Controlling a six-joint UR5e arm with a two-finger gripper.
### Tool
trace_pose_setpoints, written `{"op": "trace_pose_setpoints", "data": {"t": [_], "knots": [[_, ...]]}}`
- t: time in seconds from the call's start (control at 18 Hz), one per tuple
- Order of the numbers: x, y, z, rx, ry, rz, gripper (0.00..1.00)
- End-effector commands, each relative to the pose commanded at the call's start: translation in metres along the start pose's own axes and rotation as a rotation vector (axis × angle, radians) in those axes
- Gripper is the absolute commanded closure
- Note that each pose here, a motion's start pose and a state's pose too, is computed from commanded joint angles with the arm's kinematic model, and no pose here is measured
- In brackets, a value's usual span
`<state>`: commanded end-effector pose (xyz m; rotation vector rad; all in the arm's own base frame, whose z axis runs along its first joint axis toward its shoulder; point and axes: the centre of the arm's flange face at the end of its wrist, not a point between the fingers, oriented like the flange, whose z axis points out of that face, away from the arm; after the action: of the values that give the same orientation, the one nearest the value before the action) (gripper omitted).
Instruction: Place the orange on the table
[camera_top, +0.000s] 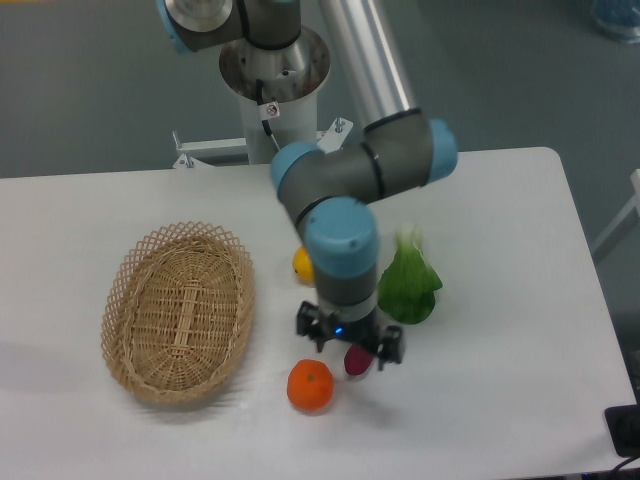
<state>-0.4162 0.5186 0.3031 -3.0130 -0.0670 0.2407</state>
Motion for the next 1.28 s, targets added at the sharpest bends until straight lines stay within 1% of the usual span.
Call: {"op": "trace_pose_setpoints", "data": {"t": [0.33, 0.56, 0.72, 0.78, 0.89, 0.94, 1.06, 1.28], "knots": [[-0.032, 0.05, -0.006, -0.01, -0.002, 0.085, 0.0], [-0.049, 0.089, -0.001, -0.025, 0.016, 0.193, 0.0], [-0.065, 0.113, 0.006, -0.01, 0.043, 0.25, 0.0], [-0.071, 0.124, -0.001, -0.005, 0.039, 0.3, 0.0], [-0.075, 0.139, 0.001, -0.016, 0.047, 0.386, 0.0], [-0.076, 0.144, -0.007, -0.022, 0.049, 0.455, 0.0], [-0.078, 0.151, -0.011, -0.029, 0.06, 0.469, 0.0], [-0.074, 0.149, -0.009, -0.015, 0.063, 0.47, 0.0]]}}
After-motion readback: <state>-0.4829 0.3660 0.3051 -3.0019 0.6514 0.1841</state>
